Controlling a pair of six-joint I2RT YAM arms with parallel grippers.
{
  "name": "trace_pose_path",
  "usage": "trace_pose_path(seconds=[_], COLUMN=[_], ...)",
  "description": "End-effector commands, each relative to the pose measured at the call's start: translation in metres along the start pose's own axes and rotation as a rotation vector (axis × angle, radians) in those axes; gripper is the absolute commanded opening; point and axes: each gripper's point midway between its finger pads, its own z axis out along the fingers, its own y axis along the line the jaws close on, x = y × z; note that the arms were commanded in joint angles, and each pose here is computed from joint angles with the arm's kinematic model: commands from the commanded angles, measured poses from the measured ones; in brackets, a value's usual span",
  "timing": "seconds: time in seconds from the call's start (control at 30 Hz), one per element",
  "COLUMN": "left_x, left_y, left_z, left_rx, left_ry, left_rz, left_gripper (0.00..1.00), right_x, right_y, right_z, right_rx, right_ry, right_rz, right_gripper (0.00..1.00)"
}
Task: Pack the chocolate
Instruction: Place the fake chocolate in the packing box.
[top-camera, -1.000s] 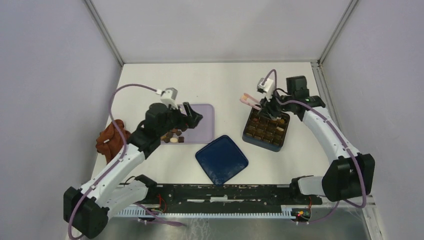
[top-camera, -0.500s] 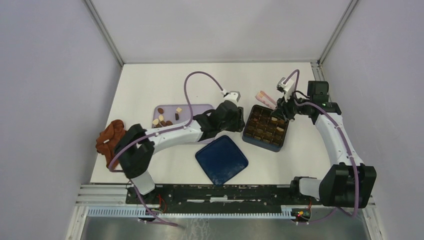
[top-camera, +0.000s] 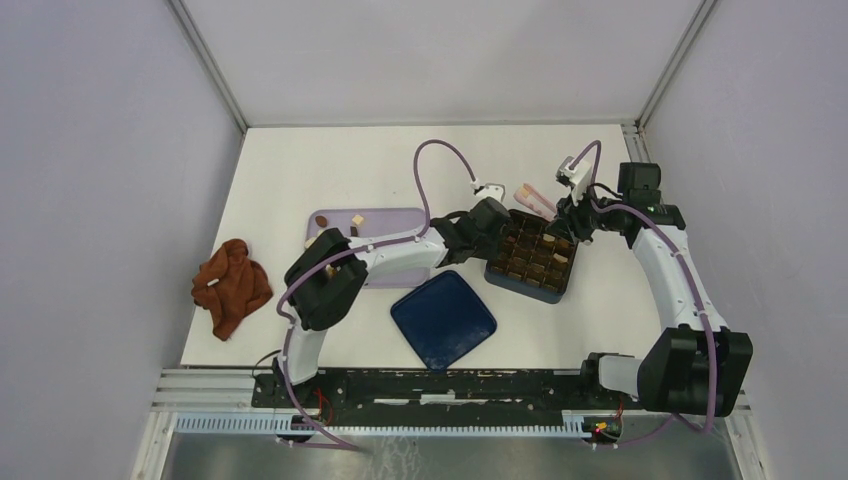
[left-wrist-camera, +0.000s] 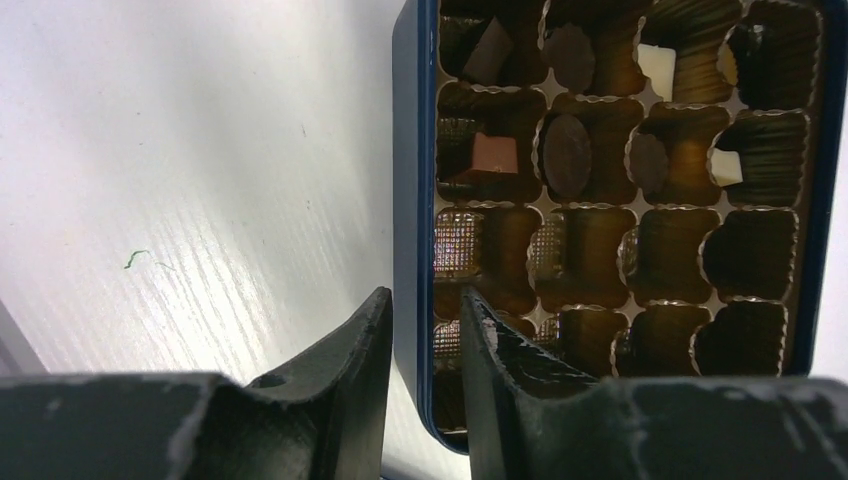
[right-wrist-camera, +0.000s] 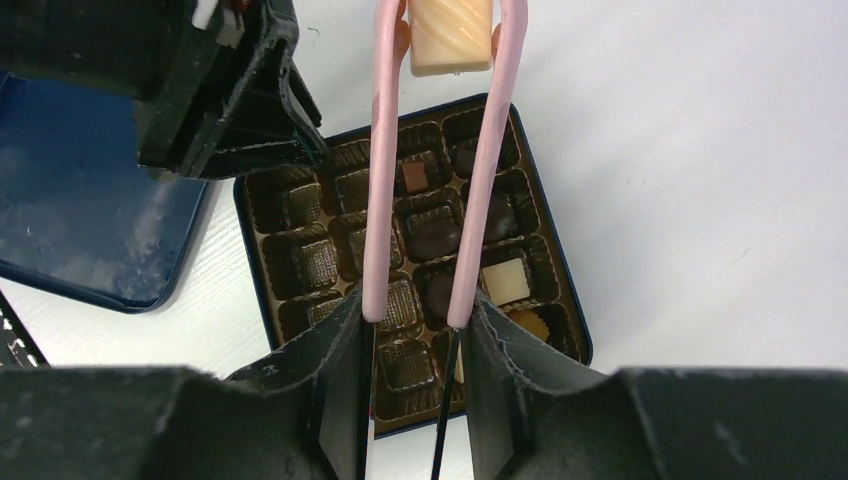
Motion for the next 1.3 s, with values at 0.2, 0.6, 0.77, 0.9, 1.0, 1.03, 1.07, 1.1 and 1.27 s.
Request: trace_pose_path(seconds=[0.2, 0.6, 0.77, 0.9, 1.0, 1.03, 1.07, 1.1, 1.27], left_x=[-0.002, -0.054, -0.081, -0.096, -0.098, -0.1, -0.102, -0.103, -0.105], left_y=[-0.006, -0.01, -0.015, -0.017, -0.02, -0.021, -0.023, -0.023, -0.024], left_z=[0.015, -0.015, -0.049, -0.069, -0.081, -0.085, -0.087, -0.089, -0.093], left_rx=[-0.001, -0.023, -0.059, -0.059, -0.035, -0.026, -0.018, -0.015, -0.002], left_ry=[0.024, -0.199, -0.405, -0.518, -0.587, -0.607, -0.624, -0.632, -0.675], left_rz=[0.041, 0.081, 0.138, 0.146, 0.167, 0.171, 0.174, 0.178, 0.196], left_gripper=[0.29, 0.02, 0.02, 0.02, 0.02, 0.02, 0.02, 0.02, 0.02], right_x=[-0.005, -0.011, -0.022, -0.034, -0.042, -0.045, -0.046, -0.048, -0.051], right_y=[0.0, 0.002, 0.005, 0.009, 0.012, 0.012, 0.013, 0.014, 0.02], right_z=[0.0, -0.007, -0.015, -0.023, -0.029, -0.031, -0.033, -0.034, -0.04], right_rx=[-0.017, -0.029, -0.031, -0.034, -0.03, -0.028, -0.028, -0.027, -0.032], right_ry=[-0.03, -0.051, -0.084, -0.111, -0.129, -0.135, -0.139, -0.144, -0.151], right_rz=[-0.018, -0.008, -0.021, -0.037, -0.053, -0.059, -0.061, -0.066, -0.081], right_gripper=[0.14, 0.14, 0.15, 0.14, 0.15, 0.15, 0.14, 0.14, 0.15])
